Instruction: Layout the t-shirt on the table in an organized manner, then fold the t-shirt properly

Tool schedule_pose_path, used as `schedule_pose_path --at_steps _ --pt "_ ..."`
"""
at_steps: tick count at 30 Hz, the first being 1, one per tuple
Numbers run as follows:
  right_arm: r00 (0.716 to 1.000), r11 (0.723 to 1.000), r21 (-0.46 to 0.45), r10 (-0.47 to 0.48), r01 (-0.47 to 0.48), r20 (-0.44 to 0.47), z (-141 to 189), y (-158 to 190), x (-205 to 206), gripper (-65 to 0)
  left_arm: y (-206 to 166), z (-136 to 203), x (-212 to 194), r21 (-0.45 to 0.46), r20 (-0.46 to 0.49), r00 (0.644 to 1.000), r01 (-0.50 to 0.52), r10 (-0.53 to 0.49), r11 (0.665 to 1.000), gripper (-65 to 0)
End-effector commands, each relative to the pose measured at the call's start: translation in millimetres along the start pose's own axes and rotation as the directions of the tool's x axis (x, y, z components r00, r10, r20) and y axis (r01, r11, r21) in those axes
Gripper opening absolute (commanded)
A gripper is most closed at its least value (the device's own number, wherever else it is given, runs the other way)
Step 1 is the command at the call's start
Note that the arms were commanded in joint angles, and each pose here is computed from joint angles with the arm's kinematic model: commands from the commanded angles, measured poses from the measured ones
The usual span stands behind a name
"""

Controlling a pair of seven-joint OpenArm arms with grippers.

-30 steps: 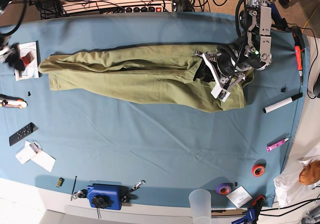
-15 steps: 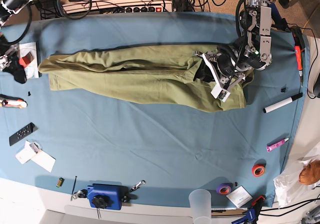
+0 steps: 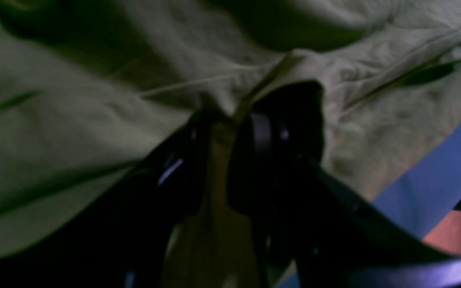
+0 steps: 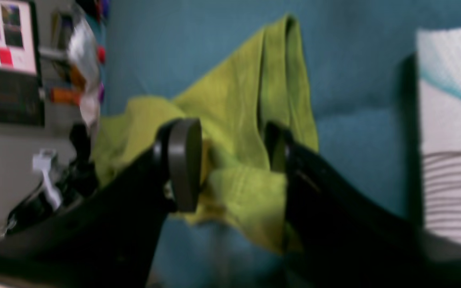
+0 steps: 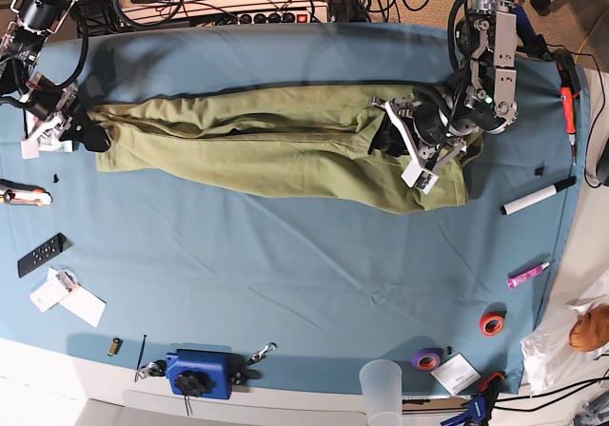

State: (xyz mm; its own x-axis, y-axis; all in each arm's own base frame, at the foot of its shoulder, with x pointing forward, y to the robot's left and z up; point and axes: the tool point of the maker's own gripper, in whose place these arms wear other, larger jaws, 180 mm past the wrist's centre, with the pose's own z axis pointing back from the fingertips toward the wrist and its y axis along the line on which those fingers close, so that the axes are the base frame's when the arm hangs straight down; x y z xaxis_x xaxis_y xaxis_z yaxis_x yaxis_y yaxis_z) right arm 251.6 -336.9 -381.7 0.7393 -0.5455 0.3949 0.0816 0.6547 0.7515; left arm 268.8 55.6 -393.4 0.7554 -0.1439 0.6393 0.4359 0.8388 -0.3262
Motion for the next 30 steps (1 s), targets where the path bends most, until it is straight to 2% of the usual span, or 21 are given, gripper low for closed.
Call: schedule_pose_path --at_steps 1,3,10,13,16,17,21,23,26,30 --pt "0.999 1.000 -0.030 0.002 -0.004 -0.045 -3 -5 -8 -39.1 2 1 1 0.009 -0.006 1.000 0.013 -0.013 1.000 -47.6" --pt "0.997 0.999 -0.048 -0.005 0.001 -0.077 -10 -8 -20 -39.1 2 1 2 0.009 -0.006 1.000 0.013 -0.013 1.000 -47.6" --pt "0.996 0.999 -0.009 -0.037 0.036 -0.083 -27 -2 -37 -39.3 2 1 2 0.009 -0.004 1.000 0.012 -0.012 1.000 -47.6" --pt "0.996 0.999 -0.010 -0.034 0.033 -0.085 -27 -2 -37 -42.9 2 1 2 0.009 -0.004 1.000 0.012 -0.012 1.000 -47.6" --pt "0.996 0.999 -0.011 -0.034 0.033 -0.086 -27 -2 -37 -43.6 2 1 2 0.009 -0.002 1.000 0.012 -0.012 1.000 -47.6" --pt "0.996 0.999 -0.010 -0.034 0.033 -0.085 -27 -2 -36 -44.9 2 1 2 0.008 -0.002 1.000 0.013 -0.013 1.000 -47.6" --pt "0.996 0.999 -0.006 -0.032 0.032 -0.081 -27 -1 -35 -60.0 2 1 2 0.008 -0.003 1.000 0.013 -0.013 1.000 -47.6" --pt "0.996 1.000 -0.005 -0.027 0.026 -0.079 -28 0 -33 -65.0 2 1 2 0.008 -0.002 1.000 0.012 -0.012 1.000 -47.6" --pt "0.997 1.000 0.000 0.016 -0.016 -0.070 -27 7 -25 -65.0 0 1 3 -0.003 0.003 1.000 0.005 -0.005 1.000 -47.6" --pt "0.988 0.988 0.010 0.151 -0.151 -0.039 -23 32 -2 -65.0 -8 2 8 -0.046 0.025 0.999 -0.022 0.023 0.999 -47.6"
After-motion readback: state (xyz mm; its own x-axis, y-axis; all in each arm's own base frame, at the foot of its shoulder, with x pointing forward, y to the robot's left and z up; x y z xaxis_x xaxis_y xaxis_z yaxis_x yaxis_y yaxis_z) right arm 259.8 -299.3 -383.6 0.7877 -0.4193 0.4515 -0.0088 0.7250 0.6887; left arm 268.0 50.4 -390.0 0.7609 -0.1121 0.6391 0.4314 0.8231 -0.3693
